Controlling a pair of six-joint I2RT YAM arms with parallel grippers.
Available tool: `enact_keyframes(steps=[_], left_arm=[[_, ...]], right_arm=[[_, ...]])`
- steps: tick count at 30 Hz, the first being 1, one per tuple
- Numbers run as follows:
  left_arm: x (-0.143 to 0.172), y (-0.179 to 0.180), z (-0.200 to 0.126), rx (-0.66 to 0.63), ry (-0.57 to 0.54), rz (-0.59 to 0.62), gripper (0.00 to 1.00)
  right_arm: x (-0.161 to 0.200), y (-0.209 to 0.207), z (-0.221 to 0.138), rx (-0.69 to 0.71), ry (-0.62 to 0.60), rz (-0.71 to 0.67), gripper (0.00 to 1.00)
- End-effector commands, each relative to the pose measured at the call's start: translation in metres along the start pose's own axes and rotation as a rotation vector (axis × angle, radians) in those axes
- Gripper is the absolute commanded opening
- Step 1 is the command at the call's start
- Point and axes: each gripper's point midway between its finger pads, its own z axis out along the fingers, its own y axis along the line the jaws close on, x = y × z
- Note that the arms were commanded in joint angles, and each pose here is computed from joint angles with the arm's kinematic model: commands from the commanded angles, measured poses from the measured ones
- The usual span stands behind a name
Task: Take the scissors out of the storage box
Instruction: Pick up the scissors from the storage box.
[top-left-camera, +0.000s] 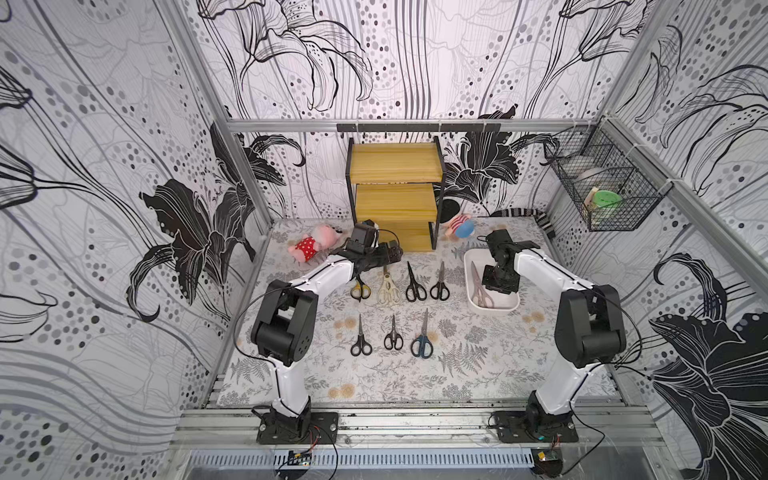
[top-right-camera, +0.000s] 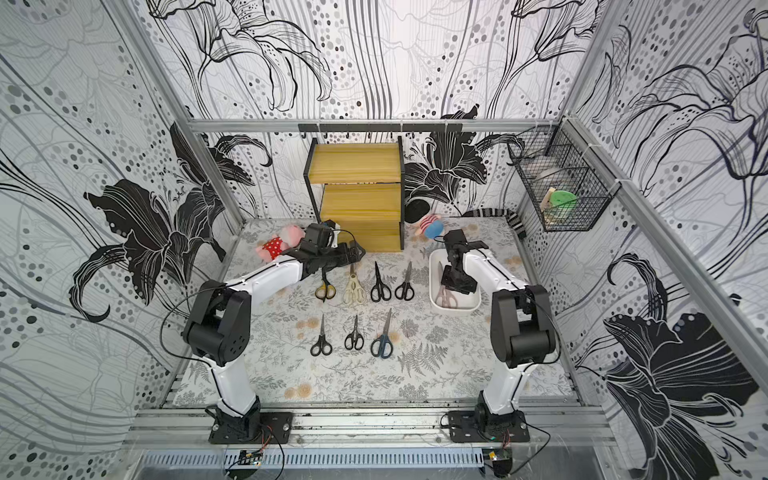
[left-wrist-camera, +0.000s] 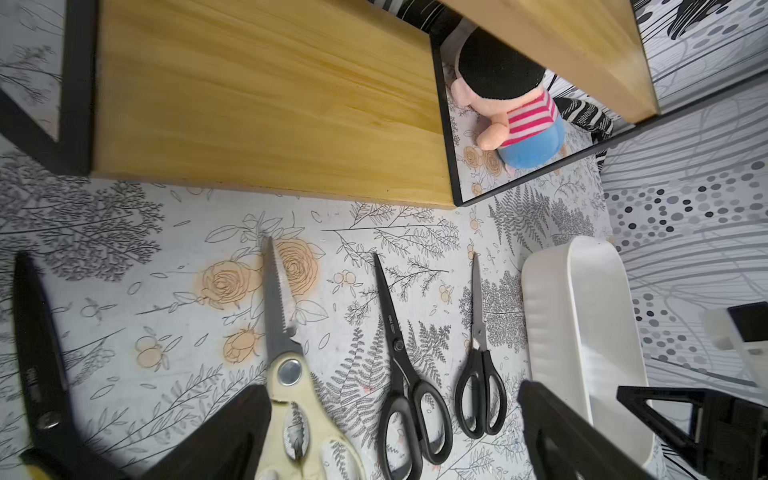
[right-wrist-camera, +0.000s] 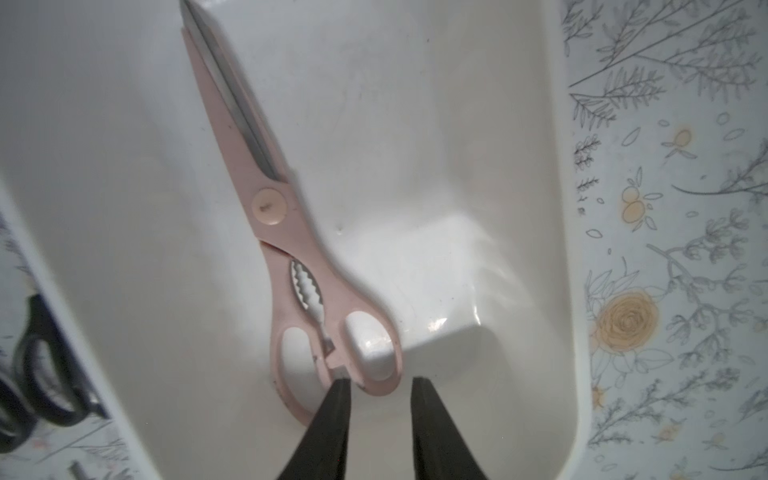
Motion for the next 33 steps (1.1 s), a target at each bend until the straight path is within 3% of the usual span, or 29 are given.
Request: enact_keyframes(steps=[1, 13, 21, 26, 33], left_arm=[[-0.007, -0.014, 0.008, 0.048, 0.019, -0.016, 0.98], [-0.014, -0.008, 0.022, 0.017, 0.032, -0.027, 0.98], [-0.014, -0.003, 0.021, -0.006, 0.02, -0.037, 0.98], [-0.017, -0.005, 0.02, -0.003, 0.001, -0.047, 0.98], [-0.017, -0.002, 0.02, -0.007, -0.009, -0.063, 0.98]], right_arm=[[0.009, -0.009, 0.013, 0.065, 0.06, -0.106, 0.33], [0.01, -0.007, 0.061, 0.062, 0.115, -0.139, 0.35], [-0.013, -0.008, 0.079, 0.029, 0.067, -0.059, 0.32], [-0.021, -0.005, 0.088, -0.005, 0.072, -0.05, 0.26], [-0.022, -0.001, 0.091, -0.033, 0.075, -0.082, 0.05]])
